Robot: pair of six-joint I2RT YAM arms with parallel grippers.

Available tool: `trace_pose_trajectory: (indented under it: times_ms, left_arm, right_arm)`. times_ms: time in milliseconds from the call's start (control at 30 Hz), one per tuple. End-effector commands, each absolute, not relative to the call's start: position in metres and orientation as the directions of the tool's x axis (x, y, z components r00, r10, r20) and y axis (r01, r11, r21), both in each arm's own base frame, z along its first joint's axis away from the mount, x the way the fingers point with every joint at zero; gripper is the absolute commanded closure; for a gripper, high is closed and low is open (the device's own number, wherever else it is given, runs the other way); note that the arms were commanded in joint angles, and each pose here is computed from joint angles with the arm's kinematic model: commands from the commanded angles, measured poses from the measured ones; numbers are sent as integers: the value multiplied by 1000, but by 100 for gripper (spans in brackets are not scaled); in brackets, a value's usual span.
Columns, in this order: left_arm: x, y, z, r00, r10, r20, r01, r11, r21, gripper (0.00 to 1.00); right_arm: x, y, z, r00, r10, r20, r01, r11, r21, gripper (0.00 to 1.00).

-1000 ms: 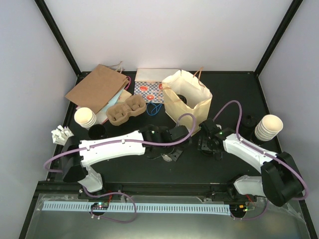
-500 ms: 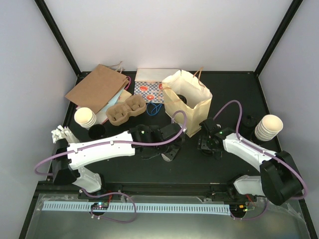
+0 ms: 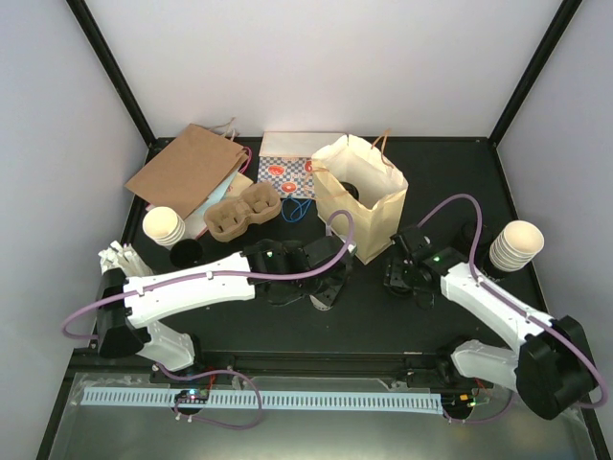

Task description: Pack the takeout coffee

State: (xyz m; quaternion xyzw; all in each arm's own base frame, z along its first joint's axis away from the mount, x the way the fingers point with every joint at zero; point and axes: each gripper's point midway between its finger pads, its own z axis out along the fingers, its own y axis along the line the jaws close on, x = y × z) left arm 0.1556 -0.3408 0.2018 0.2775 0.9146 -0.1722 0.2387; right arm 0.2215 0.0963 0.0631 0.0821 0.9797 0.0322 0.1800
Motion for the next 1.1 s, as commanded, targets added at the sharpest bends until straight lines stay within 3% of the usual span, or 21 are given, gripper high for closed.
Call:
trace_pose_trajectory:
  times_ms: [0,67,167,300,400,500,600,700,767,833,1067]
  left_arm:
    - [156,-341,214,-735,394,-552,583,783,-218,53]
    - [156,-343,213,-735,391,-554,584,780,-225,53]
    - [154,-345,215,-735,389,-555,590,770,-242,53]
    - [155,-346,216,-732,364,-575,591,760,-271,53]
    - [155,-350,218,-737,350,-578,592,748,-301,53]
    - [153,-351,218,-741,336,-582,591,738,-326,53]
    - [151,-361,219,-738,320,-595,604,705,-371,53]
    - [147,-374,223,-740,309,-598,617,666,-420,53]
    - [147,-383,226,-735,294,-611,627,639,-446,53]
    - [148,-391,226,-732,273,-623,632,612,-475,52]
    - [155,-414,211,-750,222,-623,615,581,-534,55]
  right_arm:
    - [221,96,84,-907,202,-369,164,978,131,27]
    - [222,94,81,-901,214,-377,179,976,125,27]
    - [212,107,97,-936,201,-289,159,974,164,28]
    - [227,101,119,-854,274,-442,175,952,251,27]
    - [214,105,119,-908,250,-336,170,953,252,33]
    - [221,92,117,-866,278,-415,196,954,228,31]
    - [209,104,133,-909,257,-328,159,942,296,31]
    - [217,89,138,-857,307,-415,192,936,296,29]
    - [209,100,150,-896,275,-349,150,926,345,30]
    - [213,97,149,-877,292,-383,155,924,348,29]
    - [201,120,168,-914,288,-286,118,862,493,29]
